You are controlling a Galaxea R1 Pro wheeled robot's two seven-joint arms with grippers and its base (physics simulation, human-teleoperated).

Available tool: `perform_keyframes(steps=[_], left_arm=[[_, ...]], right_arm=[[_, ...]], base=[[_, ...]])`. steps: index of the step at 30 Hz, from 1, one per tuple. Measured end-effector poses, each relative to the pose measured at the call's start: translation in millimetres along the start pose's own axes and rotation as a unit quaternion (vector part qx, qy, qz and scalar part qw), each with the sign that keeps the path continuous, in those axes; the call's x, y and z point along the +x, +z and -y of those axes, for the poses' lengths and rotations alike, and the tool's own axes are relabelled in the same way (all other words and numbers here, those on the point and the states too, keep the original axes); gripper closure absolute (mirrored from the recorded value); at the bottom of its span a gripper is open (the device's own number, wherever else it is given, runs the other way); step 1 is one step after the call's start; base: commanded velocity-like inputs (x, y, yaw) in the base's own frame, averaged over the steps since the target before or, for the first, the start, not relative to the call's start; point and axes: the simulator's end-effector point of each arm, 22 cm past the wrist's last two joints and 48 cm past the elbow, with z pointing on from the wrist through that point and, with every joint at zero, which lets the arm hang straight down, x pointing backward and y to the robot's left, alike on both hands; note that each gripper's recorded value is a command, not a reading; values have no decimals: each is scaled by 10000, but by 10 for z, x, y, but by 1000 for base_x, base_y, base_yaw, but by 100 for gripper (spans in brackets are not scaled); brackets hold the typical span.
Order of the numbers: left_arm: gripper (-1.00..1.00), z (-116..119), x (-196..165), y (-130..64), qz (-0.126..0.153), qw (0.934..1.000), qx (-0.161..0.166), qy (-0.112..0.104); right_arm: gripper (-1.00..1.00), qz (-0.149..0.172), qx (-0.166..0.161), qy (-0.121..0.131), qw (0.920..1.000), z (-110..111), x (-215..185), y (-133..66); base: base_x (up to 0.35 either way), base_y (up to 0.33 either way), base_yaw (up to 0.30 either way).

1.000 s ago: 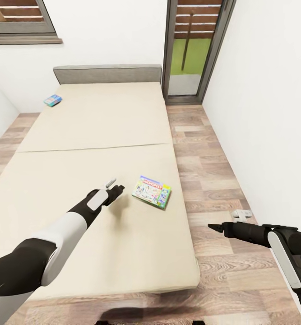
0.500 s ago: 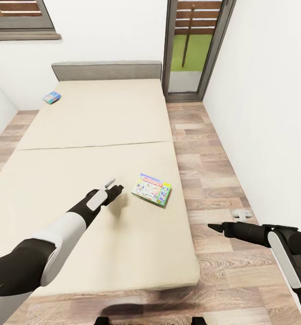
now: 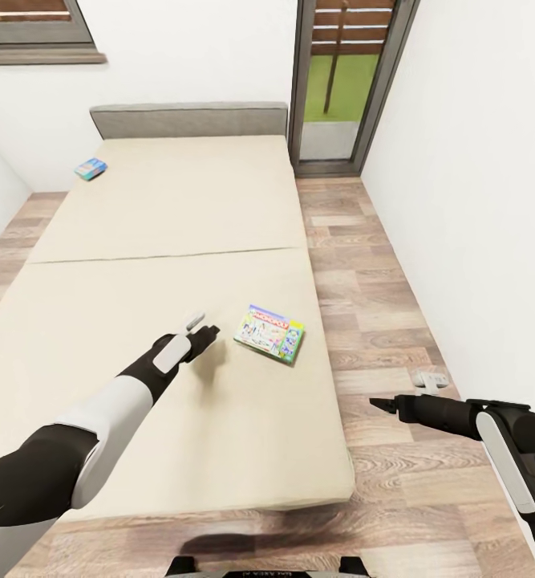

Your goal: Put all the toys in the child's room - the three board games (two on the bed and one on the table), the two jigsaw puzzles on the table, and the tennis ball on the table - inside the toy box on the table in the child's room.

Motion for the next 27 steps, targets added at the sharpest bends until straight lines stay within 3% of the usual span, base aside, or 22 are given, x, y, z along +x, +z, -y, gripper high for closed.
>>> perform_keyframes(steps=[20,27], left_arm=[[-100,87,12,-8,37,9999,89,58],[-100,77,5,-10,54,9999,86,47]], right_arm=[[-100,-41,7,15,10000,9,66,4],[-100,-37,3,16,10000,6,67,-1]], base=[[0,0,-2],[0,0,-109]])
